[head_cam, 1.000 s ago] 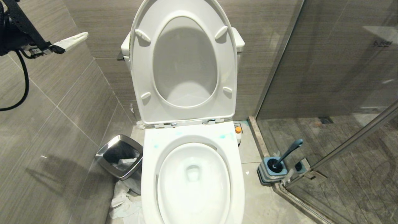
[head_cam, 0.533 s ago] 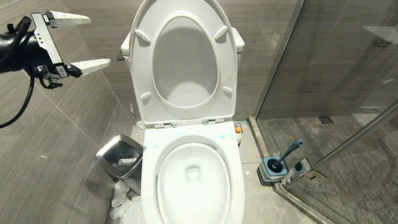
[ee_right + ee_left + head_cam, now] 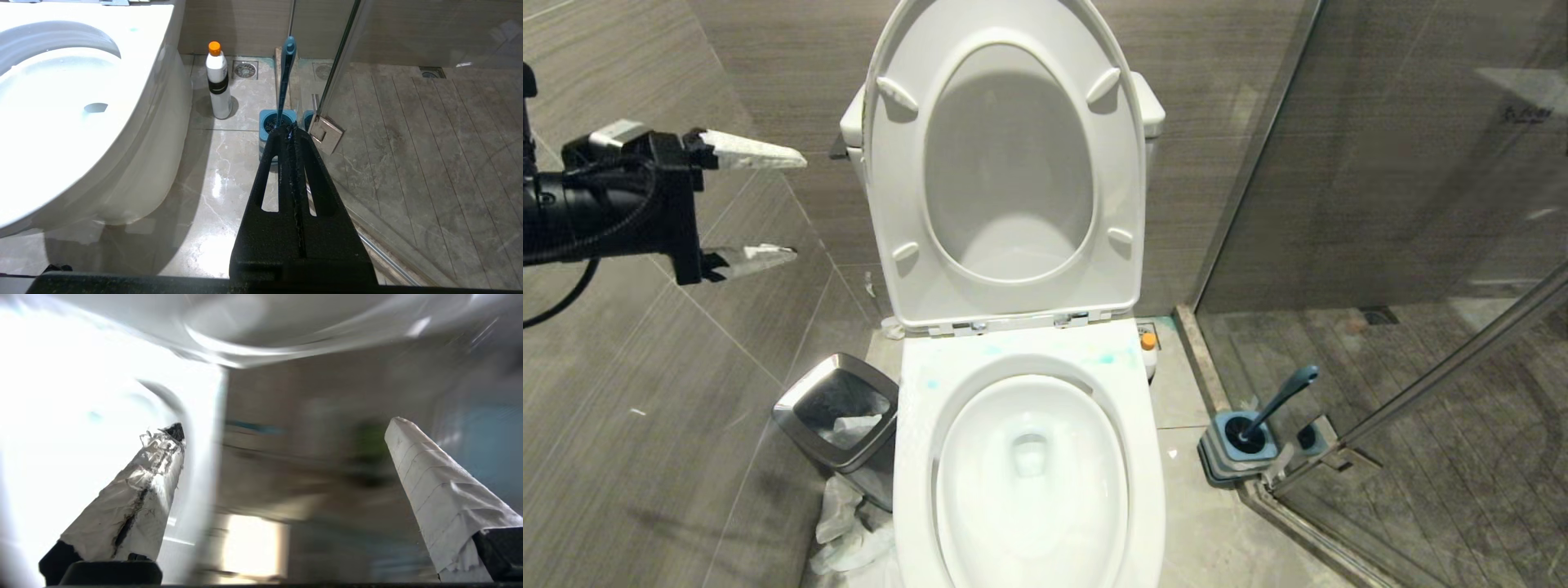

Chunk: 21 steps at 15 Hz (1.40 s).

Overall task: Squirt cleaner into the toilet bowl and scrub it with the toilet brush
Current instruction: Pour in the cleaning agent

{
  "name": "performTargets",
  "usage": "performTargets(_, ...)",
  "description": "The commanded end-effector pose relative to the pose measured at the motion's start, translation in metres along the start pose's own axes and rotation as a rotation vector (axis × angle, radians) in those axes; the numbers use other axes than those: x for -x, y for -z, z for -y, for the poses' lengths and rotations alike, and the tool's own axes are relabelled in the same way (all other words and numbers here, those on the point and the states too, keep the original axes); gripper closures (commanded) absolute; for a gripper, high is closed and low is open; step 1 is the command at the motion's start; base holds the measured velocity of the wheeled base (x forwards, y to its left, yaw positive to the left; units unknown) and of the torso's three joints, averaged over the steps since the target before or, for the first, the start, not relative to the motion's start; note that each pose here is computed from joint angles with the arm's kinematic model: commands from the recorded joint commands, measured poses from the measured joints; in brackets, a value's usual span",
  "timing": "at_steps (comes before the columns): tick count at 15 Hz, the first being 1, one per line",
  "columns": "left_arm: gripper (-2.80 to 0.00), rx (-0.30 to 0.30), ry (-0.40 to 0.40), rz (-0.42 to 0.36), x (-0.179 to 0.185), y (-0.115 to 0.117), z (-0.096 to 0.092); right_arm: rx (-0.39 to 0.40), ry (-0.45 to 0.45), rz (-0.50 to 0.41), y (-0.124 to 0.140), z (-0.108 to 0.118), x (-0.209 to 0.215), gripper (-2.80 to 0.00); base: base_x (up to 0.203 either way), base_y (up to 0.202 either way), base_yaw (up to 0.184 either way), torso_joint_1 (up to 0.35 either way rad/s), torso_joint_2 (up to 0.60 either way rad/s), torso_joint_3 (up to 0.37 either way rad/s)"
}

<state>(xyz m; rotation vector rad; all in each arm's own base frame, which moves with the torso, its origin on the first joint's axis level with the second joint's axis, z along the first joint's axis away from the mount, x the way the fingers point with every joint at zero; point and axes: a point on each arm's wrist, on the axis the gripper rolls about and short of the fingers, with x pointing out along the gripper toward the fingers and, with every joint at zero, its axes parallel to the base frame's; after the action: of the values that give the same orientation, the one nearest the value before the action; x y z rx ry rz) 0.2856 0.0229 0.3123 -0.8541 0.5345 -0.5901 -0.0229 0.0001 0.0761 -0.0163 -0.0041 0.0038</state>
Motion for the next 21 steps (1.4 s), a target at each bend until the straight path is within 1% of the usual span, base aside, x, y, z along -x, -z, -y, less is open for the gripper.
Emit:
performTargets(1,-2.8,-0.798,-0.037,0.039,0.008,-0.009,0.001,0.001,-0.001,-0.001,0.0,0.0,0.0,0.0,0.0,0.0,0.0,0.0,0.0,0.0)
performTargets(2,-2.8,-0.874,-0.038,0.089,0.016,-0.012,0.011,0.001,-0.001,-0.002,0.0,0.0,0.0,0.0,0.0,0.0,0.0,0.0,0.0,0.0)
performTargets(3,-2.8,-0.934,-0.027,0.142,0.024,-0.013,0.024,0.001,-0.001,-0.001,0.0,0.0,0.0,0.0,0.0,0.0,0.0,0.0,0.0,0.0)
performTargets(6,-2.8,-1.067,0.023,0.251,0.047,-0.007,0.06,0.001,-0.001,-0.001,0.0,0.0,0.0,0.0,0.0,0.0,0.0,0.0,0.0,0.0)
performTargets(7,-2.8,-1.11,0.048,0.283,0.056,-0.003,0.074,0.001,-0.001,-0.001,0.0,0.0,0.0,0.0,0.0,0.0,0.0,0.0,0.0,0.0)
performTargets(8,-2.8,-1.14,0.083,0.305,0.065,0.004,0.088,0.001,-0.001,-0.002,0.0,0.0,0.0,0.0,0.0,0.0,0.0,0.0,0.0,0.0)
performTargets(9,-2.8,-1.156,0.123,0.321,0.076,0.011,0.102,0.001,-0.001,-0.001,0.0,0.0,0.0,0.0,0.0,0.0,0.0,0.0,0.0,0.0)
performTargets(10,-2.8,-1.156,0.175,0.331,0.087,0.02,0.116,0.0,-0.001,-0.001,0.0,0.0,0.0,0.0,0.0,0.0,0.0,0.0,0.0,0.0)
performTargets(11,-2.8,-1.138,0.239,0.337,0.1,0.032,0.132,0.001,-0.001,-0.001,0.0,0.0,0.0,0.0,0.0,0.0,0.0,0.0,0.0,0.0)
performTargets(12,-2.8,-1.103,0.312,0.338,0.111,0.043,0.148,0.001,-0.001,-0.001,0.0,0.0,0.0,0.0,0.0,0.0,0.0,0.0,0.0,0.0)
performTargets(13,-2.8,-1.071,0.412,0.333,0.121,0.054,0.164,-0.001,-0.001,-0.001,0.0,0.0,0.0,0.0,0.0,0.0,0.0,0.0,0.0,0.0)
performTargets(14,-2.8,-1.062,0.488,0.341,0.133,0.065,0.178,-0.001,-0.001,-0.001,0.0,0.0,0.0,0.0,0.0,0.0,0.0,0.0,0.0,0.0)
performTargets(16,-2.8,-1.05,0.615,0.345,0.155,0.087,0.196,-0.001,-0.001,-0.002,0.0,0.0,0.0,0.0,0.0,0.0,0.0,0.0,0.0,0.0)
performTargets(17,0.0,-1.05,0.661,0.341,0.161,0.095,0.199,-0.001,-0.001,-0.001,0.0,0.0,0.0,0.0,0.0,0.0,0.0,0.0,0.0,0.0)
performTargets(18,0.0,-1.052,0.681,0.338,0.164,0.1,0.198,0.0,-0.001,-0.002,0.0,0.0,0.0,0.0,0.0,0.0,0.0,0.0,0.0,0.0)
performTargets(19,0.0,-1.048,0.68,0.33,0.163,0.103,0.195,-0.001,-0.001,-0.001,0.0,0.0,0.0,0.0,0.0,0.0,0.0,0.0,0.0,0.0)
performTargets(21,0.0,-1.077,0.647,0.342,0.157,0.104,0.186,0.001,-0.001,-0.001,0.0,0.0,0.0,0.0,0.0,0.0,0.0,0.0,0.0,0.0)
